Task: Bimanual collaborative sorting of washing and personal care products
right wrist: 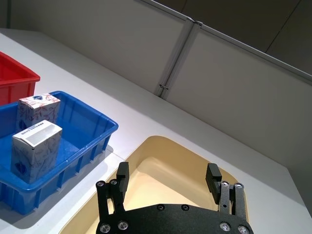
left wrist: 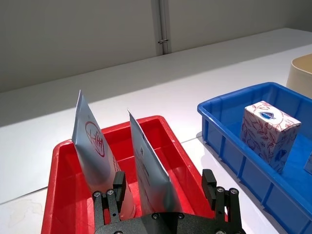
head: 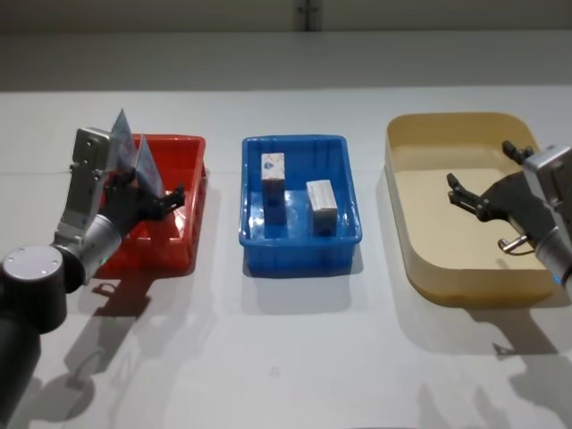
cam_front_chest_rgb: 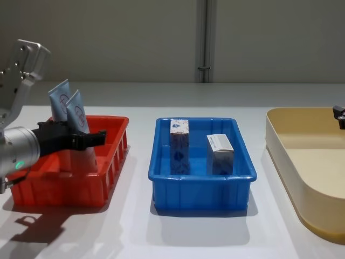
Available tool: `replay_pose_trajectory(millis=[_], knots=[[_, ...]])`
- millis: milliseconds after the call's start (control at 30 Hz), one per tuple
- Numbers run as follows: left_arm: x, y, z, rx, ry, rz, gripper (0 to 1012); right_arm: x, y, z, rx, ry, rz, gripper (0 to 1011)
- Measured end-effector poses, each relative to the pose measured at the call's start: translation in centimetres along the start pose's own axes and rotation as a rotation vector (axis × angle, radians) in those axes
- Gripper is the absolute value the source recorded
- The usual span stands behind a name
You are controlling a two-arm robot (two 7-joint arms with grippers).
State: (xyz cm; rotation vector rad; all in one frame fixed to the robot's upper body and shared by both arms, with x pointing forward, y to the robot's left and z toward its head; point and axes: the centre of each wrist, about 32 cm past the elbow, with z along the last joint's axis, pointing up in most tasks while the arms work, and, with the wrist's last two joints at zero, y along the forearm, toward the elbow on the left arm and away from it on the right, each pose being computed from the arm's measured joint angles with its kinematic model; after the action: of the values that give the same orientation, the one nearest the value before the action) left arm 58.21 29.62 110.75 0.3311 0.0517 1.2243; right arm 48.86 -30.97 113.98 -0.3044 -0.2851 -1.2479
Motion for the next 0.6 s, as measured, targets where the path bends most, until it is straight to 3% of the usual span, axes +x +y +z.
replay_pose_trajectory(millis=[233, 600], knots=[[-0.12, -0.76, 0.08, 0.005, -0.002, 0.003, 1002, 0.0, 0.0, 0.0, 0.0, 0.0, 0.0, 1001], [-0.11, -0.75, 0.1, 0.004, -0.003, 0.003, 1002, 0.0, 0.0, 0.0, 0.0, 0.0, 0.0, 1001]])
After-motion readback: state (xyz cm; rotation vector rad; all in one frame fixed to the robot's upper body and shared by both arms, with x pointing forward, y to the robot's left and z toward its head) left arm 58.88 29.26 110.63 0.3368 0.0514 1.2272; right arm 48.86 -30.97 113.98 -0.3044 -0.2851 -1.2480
